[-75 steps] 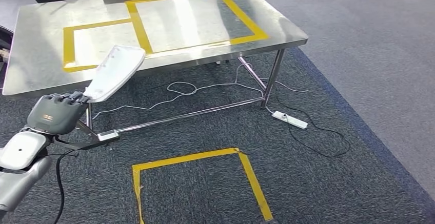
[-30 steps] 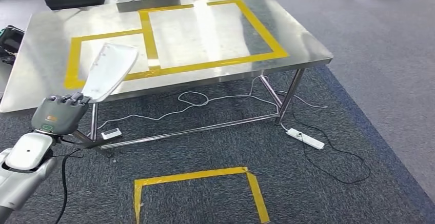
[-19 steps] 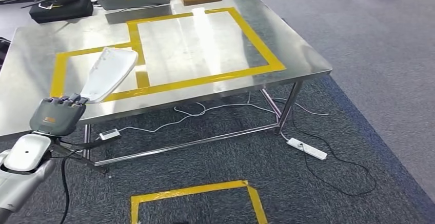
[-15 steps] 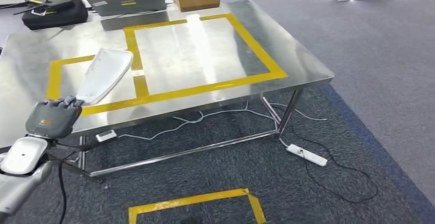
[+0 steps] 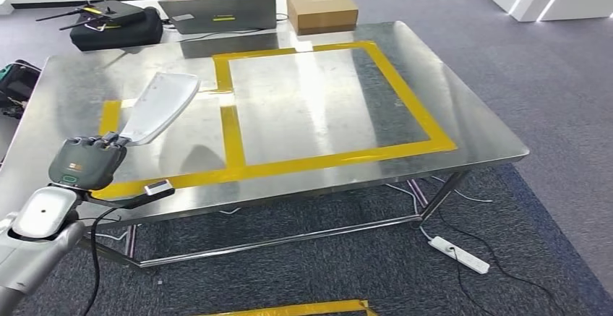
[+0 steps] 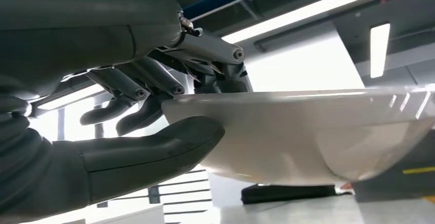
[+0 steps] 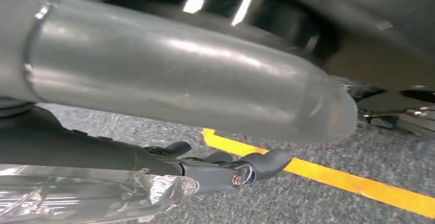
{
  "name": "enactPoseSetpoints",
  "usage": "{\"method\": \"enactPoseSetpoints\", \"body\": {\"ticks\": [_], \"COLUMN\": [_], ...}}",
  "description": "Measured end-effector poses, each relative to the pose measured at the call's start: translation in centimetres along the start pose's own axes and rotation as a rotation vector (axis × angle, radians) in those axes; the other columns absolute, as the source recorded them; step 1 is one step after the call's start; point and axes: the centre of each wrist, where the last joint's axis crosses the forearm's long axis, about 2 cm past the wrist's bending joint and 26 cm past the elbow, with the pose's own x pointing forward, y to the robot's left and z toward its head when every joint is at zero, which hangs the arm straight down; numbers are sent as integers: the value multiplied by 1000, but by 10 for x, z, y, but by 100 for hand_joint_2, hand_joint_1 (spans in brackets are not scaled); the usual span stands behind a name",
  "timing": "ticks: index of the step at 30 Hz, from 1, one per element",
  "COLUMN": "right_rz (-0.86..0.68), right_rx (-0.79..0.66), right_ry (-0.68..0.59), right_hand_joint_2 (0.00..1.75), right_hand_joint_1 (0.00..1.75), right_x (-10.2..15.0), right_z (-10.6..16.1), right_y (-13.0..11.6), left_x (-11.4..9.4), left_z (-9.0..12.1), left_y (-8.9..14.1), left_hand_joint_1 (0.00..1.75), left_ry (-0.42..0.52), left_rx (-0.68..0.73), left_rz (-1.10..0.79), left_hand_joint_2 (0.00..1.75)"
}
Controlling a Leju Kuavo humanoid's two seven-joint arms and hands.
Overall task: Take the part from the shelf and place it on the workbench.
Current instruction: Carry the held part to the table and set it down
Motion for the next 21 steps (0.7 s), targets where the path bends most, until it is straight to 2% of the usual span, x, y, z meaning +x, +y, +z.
{"method": "enactPoseSetpoints", "body": {"ticks": [21], "right_rz": [2], "right_rx": [-5], "right_ry": [-12], "right_hand_joint_2": [0], "right_hand_joint_1": [0], "right_x": [3], "right_z": [0], "right_y": [-1], "left_x": [-3], "left_z": [11], "left_y": [-8], "left_hand_joint_1": [175], "left_ry": [-2], "left_rx": [-20], "left_rz": [-75], "left_hand_joint_2": [175]}}
